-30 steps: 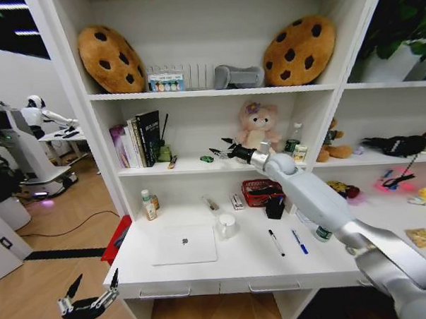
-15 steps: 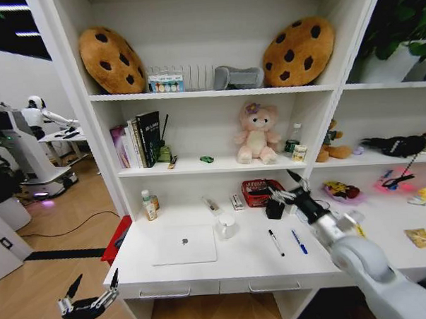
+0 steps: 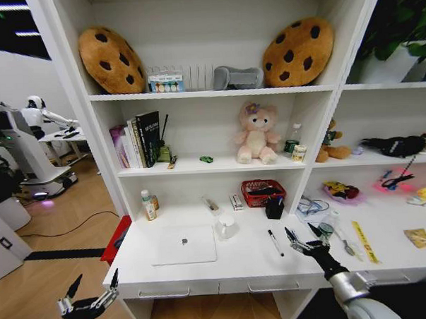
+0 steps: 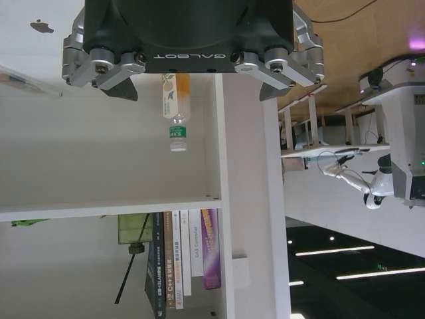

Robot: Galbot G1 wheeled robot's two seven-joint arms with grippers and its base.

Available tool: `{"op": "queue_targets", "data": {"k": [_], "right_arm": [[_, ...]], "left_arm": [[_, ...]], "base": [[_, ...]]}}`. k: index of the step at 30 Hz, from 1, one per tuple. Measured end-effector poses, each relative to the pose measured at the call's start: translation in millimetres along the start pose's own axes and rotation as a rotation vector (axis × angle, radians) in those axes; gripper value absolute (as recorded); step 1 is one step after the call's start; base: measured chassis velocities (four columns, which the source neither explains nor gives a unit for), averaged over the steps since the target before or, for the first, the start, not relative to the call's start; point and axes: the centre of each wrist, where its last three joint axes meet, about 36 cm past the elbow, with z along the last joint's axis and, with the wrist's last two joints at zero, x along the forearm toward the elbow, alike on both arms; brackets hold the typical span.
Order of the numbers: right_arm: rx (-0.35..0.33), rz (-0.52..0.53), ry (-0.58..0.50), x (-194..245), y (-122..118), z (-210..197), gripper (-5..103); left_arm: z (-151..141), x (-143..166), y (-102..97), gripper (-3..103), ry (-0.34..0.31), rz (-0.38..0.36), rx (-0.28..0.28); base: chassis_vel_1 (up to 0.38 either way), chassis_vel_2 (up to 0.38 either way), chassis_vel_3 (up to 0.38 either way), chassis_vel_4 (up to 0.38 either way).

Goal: Organize the objects on the table.

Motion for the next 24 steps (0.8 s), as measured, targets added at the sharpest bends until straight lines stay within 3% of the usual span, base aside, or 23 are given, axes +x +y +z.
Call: {"op": "queue_targets", "data": {"k": [9,14,24], "right_arm": [[-0.055,-0.041,0.018,-20.3,23.7,18.1,100],[-0.181,-0.014,0.190,-33.6,56.4,21.7,100],[-0.167,0.039,0.343,-84.7,66.0,12.3,100]], "left_arm": [[0.0,0.0,0.0,100,0.000,0.000,0.000],[0.0,0.0,-0.1,100,0.000,0.000,0.000],[0.0,0.0,0.1,100,0.000,-0.001,0.000]], "base": [[-0.158,-0.164,0.178,0.155],[-0.093,-0.154,0.125,0.121],[0.021,0.016,-0.009,-0.023]]}}
